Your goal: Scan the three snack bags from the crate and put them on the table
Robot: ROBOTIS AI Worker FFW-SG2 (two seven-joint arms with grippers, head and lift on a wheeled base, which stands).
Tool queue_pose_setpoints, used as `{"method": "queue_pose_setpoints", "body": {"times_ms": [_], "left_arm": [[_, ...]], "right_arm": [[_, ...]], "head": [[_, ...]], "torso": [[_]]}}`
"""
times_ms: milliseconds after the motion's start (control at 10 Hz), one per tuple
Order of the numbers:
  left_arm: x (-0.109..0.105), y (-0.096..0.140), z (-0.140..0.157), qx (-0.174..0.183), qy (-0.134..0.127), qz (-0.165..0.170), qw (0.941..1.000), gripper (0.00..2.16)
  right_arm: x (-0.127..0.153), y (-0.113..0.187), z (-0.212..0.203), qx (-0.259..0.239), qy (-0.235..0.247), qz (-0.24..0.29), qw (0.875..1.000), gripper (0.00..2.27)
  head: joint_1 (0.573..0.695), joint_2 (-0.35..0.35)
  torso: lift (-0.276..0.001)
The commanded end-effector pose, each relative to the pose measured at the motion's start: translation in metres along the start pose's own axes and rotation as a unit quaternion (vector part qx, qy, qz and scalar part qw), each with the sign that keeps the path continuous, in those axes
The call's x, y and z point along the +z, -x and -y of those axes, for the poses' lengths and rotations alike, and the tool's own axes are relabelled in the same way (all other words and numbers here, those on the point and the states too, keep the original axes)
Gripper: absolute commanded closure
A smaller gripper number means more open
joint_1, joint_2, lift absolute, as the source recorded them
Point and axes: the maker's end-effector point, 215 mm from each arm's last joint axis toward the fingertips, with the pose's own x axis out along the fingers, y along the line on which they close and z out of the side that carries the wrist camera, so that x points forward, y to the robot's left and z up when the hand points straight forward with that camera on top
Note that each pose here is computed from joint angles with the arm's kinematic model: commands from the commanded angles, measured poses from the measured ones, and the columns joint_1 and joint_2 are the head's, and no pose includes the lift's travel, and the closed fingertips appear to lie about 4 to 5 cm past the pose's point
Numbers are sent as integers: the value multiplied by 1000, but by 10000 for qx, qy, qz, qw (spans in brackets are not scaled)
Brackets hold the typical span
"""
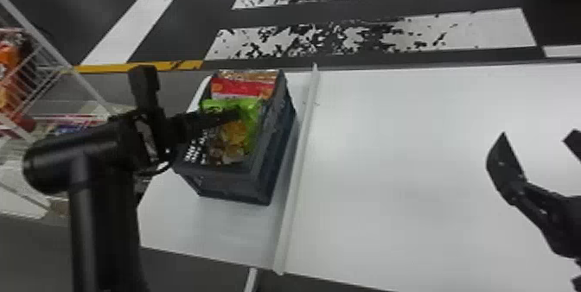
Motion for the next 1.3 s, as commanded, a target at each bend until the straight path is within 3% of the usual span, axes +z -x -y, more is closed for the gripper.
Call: {"method": "queue_pose_setpoints", "body": {"times_ms": [0,200,300,500,800,1200], "left_arm": [[-7,-9,-2,1,60,-181,9998,691],[-16,-13,-3,29,112,-247,9996,1882],[-22,-11,-5,78,95,-247,9996,2138],[-7,7,-13,219,-146,128,9996,2138],[9,42,-29,765,-515,564,9941,2138],[27,67,-8,862,-733,1070,9878,2138]], "right_arm": [[-4,0,1,-3,-1,-25,10000,87],[-8,0,2,-6,4,-58,10000,87],[-7,0,2,-10,-2,-41,10000,87],[-7,0,1,-12,-42,-38,10000,87],[-5,-1,-2,7,-69,-10,10000,87],[-2,-1,-3,7,-60,37,10000,87]], "head": [[695,273],[695,268],[695,269],[695,273],[695,305],[695,327]], "torso": [[-94],[-94],[-94],[-94],[-94],[-94]]}}
